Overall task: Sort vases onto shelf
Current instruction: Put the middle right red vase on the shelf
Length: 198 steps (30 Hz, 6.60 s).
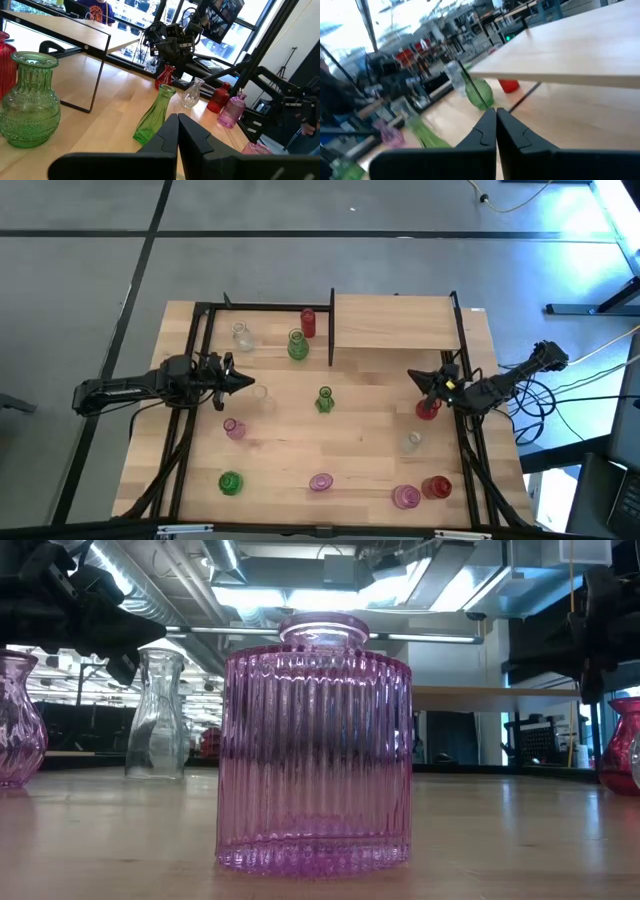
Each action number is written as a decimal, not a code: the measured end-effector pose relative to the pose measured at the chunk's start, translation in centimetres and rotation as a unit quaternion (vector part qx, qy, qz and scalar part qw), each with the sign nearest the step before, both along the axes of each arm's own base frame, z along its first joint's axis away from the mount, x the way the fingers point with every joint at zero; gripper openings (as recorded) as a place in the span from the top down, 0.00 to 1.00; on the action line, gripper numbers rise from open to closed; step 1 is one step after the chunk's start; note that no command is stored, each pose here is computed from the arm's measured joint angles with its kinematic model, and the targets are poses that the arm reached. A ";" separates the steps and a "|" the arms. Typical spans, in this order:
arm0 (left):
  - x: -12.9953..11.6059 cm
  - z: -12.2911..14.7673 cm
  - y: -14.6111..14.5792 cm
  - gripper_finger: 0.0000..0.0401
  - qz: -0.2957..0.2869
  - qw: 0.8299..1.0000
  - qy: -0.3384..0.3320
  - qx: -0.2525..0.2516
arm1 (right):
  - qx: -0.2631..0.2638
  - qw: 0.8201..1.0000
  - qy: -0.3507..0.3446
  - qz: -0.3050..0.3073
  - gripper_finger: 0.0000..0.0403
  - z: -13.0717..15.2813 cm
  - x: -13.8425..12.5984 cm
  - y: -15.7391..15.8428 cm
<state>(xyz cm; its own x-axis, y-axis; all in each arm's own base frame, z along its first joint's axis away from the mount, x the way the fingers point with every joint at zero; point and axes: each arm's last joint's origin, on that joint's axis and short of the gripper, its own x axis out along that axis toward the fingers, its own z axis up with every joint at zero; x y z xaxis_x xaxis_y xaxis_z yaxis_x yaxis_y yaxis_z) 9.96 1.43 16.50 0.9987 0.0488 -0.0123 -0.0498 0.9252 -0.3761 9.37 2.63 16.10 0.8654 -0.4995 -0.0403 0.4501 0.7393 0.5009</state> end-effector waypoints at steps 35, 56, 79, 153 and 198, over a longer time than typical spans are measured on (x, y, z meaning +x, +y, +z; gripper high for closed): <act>-1.5 4.4 1.3 1.00 0.220 0.910 -0.292 -0.195 | 0.122 0.957 -0.261 -0.020 1.00 5.4 -1.3 -0.8; -3.5 9.6 0.5 1.00 0.122 0.896 -0.404 -0.136 | -0.022 0.936 -0.348 0.039 1.00 11.6 -3.4 -1.5; 2.4 23.0 1.4 1.00 0.165 0.960 -0.223 0.041 | -0.257 0.947 -0.191 -0.039 0.74 25.4 -2.9 -1.3; 3.8 22.0 1.6 1.00 0.150 0.979 -0.135 0.042 | 0.290 0.841 0.456 0.032 0.38 8.8 -1.5 1.0; 4.9 21.5 1.7 1.00 0.148 0.981 -0.119 0.032 | 0.440 0.794 0.413 -0.068 0.60 8.1 1.0 2.8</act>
<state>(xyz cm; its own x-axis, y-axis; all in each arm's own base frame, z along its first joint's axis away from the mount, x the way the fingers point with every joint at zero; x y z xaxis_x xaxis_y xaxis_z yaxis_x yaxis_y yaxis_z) 14.82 3.18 38.02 0.9147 0.3306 0.2325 -0.2379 0.9054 -0.3515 10.33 5.47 24.21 0.3020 -0.0500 -0.9520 0.9399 0.1822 0.2886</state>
